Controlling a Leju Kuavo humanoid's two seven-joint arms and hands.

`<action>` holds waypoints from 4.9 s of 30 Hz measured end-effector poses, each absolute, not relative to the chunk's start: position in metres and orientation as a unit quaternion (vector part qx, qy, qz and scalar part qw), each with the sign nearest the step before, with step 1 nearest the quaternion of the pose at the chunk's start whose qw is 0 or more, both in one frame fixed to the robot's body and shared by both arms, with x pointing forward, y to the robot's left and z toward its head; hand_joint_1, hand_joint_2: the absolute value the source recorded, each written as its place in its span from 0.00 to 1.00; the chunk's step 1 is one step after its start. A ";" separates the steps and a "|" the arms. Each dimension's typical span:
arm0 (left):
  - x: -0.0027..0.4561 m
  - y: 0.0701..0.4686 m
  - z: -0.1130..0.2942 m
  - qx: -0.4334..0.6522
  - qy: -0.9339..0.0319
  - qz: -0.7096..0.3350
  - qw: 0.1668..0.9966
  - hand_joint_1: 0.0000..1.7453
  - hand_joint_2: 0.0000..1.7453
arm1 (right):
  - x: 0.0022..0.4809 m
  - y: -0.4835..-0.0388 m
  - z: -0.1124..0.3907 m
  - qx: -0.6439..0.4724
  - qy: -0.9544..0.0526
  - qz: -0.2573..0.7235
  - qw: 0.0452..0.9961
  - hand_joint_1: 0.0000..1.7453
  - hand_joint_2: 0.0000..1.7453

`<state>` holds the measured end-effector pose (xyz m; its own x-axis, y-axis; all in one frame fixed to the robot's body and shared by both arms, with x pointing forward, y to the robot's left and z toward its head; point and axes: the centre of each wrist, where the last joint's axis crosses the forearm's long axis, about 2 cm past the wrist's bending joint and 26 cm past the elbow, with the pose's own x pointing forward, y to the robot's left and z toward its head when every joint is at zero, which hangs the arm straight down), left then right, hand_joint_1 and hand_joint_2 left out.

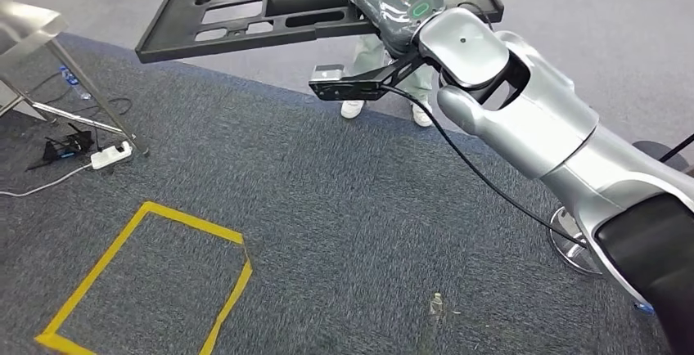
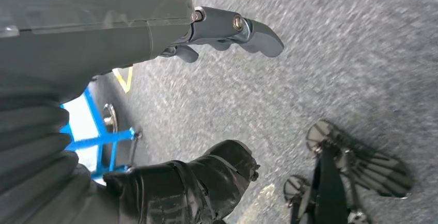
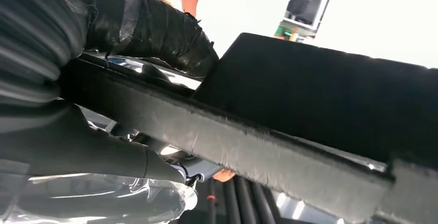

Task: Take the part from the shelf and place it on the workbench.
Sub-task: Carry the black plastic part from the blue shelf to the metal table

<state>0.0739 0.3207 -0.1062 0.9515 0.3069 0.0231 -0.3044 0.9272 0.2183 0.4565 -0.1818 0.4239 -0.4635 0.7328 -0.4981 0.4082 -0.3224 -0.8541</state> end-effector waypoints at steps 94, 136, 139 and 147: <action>0.072 0.317 -0.107 0.087 0.030 0.152 0.984 0.00 1.00 | 0.462 -0.152 0.423 -0.469 -0.591 0.649 0.096 1.00 1.00; 0.073 0.320 -0.106 0.107 0.013 0.146 0.983 0.00 1.00 | 0.462 -0.147 0.417 -0.464 -0.589 0.655 0.095 1.00 1.00; 0.074 0.320 -0.106 0.108 0.012 0.146 0.983 0.00 1.00 | 0.462 -0.147 0.417 -0.464 -0.589 0.655 0.095 1.00 1.00; 0.075 0.323 -0.106 0.110 0.011 0.144 0.983 0.00 1.00 | 0.462 -0.147 0.408 -0.462 -0.586 0.658 0.100 1.00 1.00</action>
<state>0.0748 0.3230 -0.1059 0.9585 0.2849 0.0105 -0.2801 0.9343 0.2203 0.4625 -0.1474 0.4083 -0.5531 0.6728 -0.4913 0.4101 -0.2934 -0.8635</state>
